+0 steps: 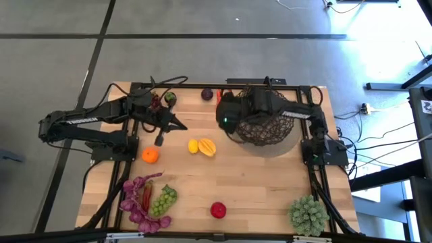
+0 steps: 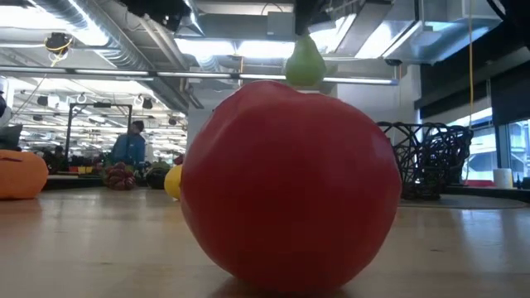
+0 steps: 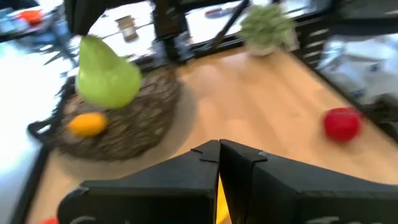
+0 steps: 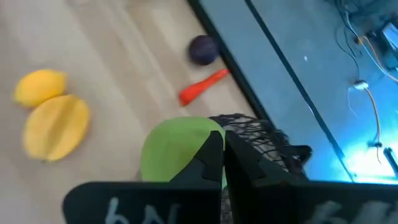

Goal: Build produce basket
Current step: Put the green pear into the black wire basket

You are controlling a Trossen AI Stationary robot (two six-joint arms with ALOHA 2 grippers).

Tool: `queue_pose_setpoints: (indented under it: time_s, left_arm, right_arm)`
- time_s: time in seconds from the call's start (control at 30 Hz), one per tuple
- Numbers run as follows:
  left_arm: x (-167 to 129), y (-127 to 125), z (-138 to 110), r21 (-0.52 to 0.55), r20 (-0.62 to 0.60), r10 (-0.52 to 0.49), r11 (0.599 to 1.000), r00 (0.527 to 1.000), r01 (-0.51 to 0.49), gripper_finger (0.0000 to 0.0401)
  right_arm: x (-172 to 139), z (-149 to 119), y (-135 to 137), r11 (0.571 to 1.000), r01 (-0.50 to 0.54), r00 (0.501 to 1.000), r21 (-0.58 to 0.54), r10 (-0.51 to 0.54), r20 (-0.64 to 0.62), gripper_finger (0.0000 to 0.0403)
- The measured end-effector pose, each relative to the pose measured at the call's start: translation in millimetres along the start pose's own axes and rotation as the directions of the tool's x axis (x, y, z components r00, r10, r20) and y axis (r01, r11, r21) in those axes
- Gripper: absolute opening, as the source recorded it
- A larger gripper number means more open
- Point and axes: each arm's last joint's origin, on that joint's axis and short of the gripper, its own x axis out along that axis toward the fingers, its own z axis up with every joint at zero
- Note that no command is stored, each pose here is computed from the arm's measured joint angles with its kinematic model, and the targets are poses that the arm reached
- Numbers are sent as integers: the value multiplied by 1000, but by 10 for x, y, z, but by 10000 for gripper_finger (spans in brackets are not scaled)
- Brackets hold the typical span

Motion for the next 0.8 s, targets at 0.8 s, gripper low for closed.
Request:
queue_pose_setpoints:
  time_s: [0.8]
  left_arm:
    - [246, 112, -98, -8, -109, 157, 987, 982, -159, 0]
  right_arm:
    - [902, -213, -716, 996, 54, 942, 75, -26, -335, 0]
